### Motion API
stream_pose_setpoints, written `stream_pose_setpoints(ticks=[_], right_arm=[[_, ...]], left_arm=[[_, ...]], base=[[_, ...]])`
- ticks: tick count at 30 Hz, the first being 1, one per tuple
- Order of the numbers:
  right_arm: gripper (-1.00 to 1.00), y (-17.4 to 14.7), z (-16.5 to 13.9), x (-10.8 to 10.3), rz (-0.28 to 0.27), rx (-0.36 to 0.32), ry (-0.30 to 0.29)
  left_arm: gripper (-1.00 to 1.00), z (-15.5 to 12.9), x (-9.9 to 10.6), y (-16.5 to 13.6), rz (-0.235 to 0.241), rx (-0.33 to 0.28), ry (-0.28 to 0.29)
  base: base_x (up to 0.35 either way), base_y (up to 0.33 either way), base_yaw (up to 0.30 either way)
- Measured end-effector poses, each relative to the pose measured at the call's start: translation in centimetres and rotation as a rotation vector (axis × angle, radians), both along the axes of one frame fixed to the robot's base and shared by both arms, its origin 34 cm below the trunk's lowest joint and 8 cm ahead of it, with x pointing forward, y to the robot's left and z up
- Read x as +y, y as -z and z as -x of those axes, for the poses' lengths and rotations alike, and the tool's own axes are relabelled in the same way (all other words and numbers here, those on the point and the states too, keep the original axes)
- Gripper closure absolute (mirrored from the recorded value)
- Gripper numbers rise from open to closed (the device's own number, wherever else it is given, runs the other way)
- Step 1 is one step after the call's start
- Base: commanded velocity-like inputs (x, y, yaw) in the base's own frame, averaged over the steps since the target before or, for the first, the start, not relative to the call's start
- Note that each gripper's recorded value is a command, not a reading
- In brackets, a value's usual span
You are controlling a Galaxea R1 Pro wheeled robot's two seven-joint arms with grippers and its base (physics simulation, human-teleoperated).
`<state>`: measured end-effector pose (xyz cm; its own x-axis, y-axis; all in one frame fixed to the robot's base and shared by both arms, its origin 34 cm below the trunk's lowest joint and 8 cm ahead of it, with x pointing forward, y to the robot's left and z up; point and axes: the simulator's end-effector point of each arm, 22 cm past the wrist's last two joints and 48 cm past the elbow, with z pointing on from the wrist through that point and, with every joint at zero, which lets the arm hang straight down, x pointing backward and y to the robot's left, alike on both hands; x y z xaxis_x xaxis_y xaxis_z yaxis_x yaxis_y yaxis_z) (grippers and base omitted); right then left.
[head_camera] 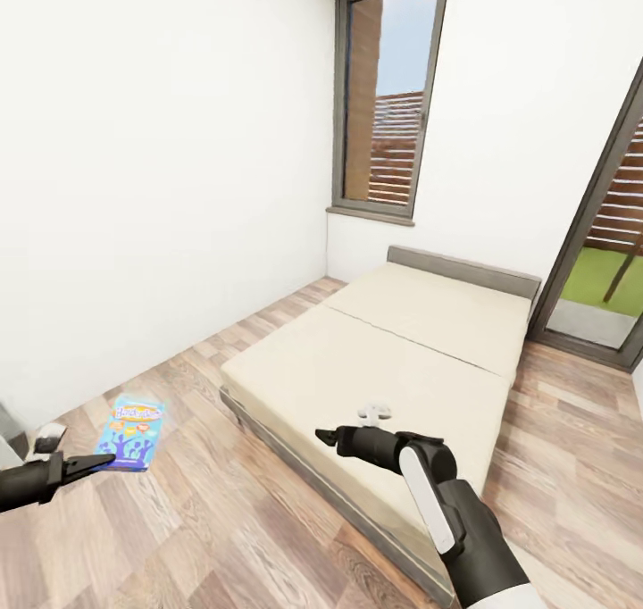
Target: Put all the toys in the child's room - the three board games (two on the bed and one on the table), the two jigsaw puzzles on the table, and the tennis ball on the table - inside the toy box on the table in the child's room.
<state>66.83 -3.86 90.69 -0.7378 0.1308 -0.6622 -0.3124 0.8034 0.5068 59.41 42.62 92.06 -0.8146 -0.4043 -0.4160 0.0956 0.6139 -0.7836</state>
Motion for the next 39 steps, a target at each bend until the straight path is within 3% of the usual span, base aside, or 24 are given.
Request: stream_pose_setpoints(ticks=[3,6,12,14,21,39], right_arm=[[-1.0,0.6,-0.4,-0.8,0.03,0.003,0.036],[-1.0,0.8,-0.5,-1.0,0.05,0.007,0.052],[-1.0,0.9,1.0,1.5,0.098,0.002,-0.017],[-1.0,0.9,1.3,1.8,0.105,0.003,-0.027],[-1.0,0.5,1.3,2.2,0.107,-0.011,-0.031],[-1.0,0.5,1.1,1.9,0.128,-0.014,-0.013]], left_arm=[[1.0,0.0,0.9,1.1,-0.064,0.035,-0.026],[1.0,0.1,1.3,1.5,-0.098,0.055,-0.039],[1.0,0.4,4.2,4.0,-0.261,0.141,-0.112],[1.0,0.5,4.6,4.6,-0.291,0.163,-0.131],[1.0,0.4,2.8,6.2,-0.303,0.193,-0.14],[1.0,0.0,2.4,5.8,-0.284,0.169,-0.145]], base=[[0.0,0.0,0.288],[0.0,0.0,0.288],[0.0,0.0,0.288],[0.0,0.0,0.288],[0.0,0.0,0.288],[0.038,0.0,0.288]])
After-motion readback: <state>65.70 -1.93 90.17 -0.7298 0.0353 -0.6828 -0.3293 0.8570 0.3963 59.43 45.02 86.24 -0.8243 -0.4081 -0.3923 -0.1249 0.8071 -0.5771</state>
